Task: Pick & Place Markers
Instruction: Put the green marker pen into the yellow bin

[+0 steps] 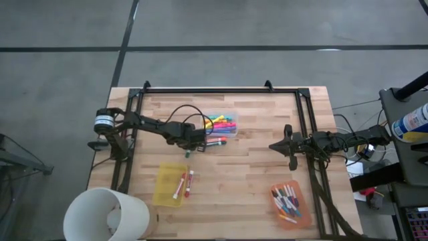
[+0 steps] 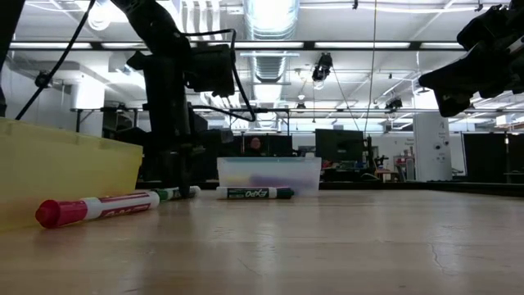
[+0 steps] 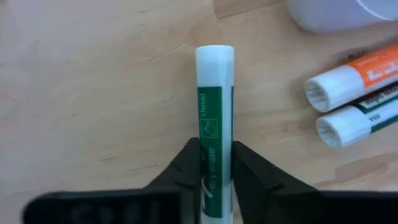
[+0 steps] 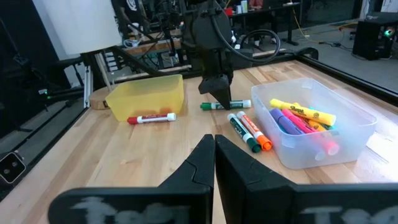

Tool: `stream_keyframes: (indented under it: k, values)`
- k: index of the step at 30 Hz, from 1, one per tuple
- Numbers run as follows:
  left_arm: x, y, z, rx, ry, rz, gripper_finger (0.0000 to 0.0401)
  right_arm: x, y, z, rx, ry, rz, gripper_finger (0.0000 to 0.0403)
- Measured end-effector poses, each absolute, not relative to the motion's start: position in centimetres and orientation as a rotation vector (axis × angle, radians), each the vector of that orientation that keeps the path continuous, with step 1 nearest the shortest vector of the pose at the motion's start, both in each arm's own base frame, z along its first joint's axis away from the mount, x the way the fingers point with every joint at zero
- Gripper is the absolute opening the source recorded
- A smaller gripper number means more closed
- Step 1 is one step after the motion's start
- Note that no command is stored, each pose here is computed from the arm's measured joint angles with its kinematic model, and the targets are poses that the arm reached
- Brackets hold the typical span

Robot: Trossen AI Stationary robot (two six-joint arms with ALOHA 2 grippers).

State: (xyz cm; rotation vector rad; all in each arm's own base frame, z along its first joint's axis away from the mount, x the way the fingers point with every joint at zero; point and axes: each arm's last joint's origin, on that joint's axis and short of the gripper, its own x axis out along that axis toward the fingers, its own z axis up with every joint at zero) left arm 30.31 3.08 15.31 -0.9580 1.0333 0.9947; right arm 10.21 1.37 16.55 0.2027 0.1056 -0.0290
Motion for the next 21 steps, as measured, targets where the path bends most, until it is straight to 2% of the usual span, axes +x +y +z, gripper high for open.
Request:
stream_keyframes:
  k: [2, 12, 21]
  values:
    - [30.4, 3.1, 15.4, -0.941, 1.042, 0.977, 0.0044, 10.2, 1.4, 16.5, 0.203, 0.106, -0.029, 0.0009]
    - [31.1, 3.1, 16.4, -0.927, 1.043, 0.913, 0.0044, 10.2, 1.4, 16.6, 0.203, 0.105, -0.029, 0.0009]
    - [32.4, 2.1, 20.2, -0.894, 1.063, 0.878, 0.0044, 10.2, 1.4, 16.6, 0.203, 0.105, -0.029, 0.0009]
